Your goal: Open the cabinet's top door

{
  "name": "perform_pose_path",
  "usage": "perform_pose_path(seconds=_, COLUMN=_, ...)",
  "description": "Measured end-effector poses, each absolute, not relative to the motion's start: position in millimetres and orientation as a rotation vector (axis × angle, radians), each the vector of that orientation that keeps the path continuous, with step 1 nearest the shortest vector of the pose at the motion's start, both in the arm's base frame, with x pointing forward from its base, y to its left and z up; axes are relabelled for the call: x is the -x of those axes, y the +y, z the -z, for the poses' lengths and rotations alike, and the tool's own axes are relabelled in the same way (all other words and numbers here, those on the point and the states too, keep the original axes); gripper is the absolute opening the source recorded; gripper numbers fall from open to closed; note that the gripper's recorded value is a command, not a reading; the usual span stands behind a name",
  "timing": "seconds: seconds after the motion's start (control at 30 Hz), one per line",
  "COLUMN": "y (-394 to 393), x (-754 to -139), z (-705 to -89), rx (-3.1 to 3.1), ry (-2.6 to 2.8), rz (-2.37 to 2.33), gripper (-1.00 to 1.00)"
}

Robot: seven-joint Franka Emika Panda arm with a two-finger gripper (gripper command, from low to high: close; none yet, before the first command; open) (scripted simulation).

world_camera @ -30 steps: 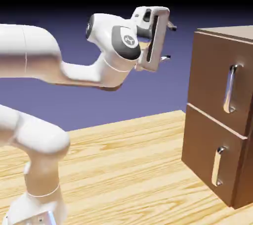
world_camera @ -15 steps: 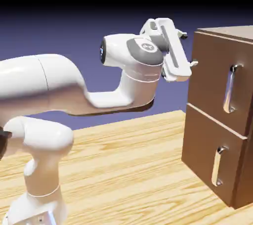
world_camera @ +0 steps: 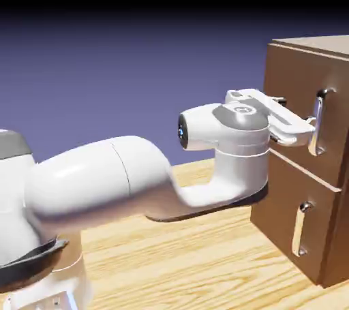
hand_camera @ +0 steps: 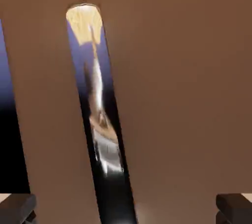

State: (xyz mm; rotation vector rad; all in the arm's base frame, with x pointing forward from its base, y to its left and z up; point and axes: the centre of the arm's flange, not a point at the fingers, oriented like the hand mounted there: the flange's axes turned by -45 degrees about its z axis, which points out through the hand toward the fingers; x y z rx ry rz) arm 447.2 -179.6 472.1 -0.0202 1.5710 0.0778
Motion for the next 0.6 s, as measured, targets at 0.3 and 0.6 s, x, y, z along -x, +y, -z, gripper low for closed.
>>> perform_pose_path(seconds=0.3, y=-178.2, x=-500.9, z=-464.0, rx=0.05, ry=1.57, rz=-0.05, gripper=-1.0)
perform_pose_path(seconds=0.6, y=-144.5, x=-447.7, z=-464.1, rx=-0.122, ry=1.567, rz=0.121, gripper=-1.0)
